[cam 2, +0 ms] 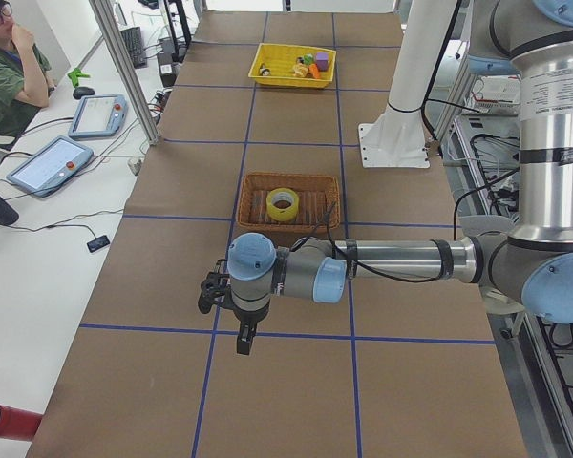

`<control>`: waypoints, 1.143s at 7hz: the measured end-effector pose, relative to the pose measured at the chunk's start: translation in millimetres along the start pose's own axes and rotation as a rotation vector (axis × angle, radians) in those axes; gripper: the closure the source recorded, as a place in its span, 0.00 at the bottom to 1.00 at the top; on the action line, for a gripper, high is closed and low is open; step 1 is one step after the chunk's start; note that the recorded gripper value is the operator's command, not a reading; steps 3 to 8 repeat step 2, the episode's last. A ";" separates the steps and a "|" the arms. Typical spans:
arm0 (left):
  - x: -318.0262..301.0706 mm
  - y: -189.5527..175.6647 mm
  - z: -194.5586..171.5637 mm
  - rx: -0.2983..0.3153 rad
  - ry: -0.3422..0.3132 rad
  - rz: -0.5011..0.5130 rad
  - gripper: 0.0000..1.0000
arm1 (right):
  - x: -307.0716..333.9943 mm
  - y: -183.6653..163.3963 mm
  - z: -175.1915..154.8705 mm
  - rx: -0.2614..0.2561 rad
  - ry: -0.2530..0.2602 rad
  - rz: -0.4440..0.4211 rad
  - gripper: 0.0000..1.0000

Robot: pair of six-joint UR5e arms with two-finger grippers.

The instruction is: Move tape to another basket

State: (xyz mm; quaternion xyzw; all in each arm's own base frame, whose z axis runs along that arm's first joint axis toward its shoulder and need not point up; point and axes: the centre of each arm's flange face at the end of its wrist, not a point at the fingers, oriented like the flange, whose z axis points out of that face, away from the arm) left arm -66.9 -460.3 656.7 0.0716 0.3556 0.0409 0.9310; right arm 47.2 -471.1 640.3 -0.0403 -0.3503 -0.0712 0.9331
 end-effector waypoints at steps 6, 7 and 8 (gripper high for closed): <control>-0.1 0.0 0.0 0.000 0.000 0.001 0.02 | 0.3 -0.7 -2.3 0.005 -0.002 0.001 0.00; -0.1 0.0 0.0 0.000 0.000 0.001 0.02 | 0.3 -0.7 -2.3 0.005 -0.002 0.001 0.00; -0.1 0.0 0.0 0.000 0.000 0.001 0.02 | 0.3 -0.7 -2.3 0.005 -0.002 0.001 0.00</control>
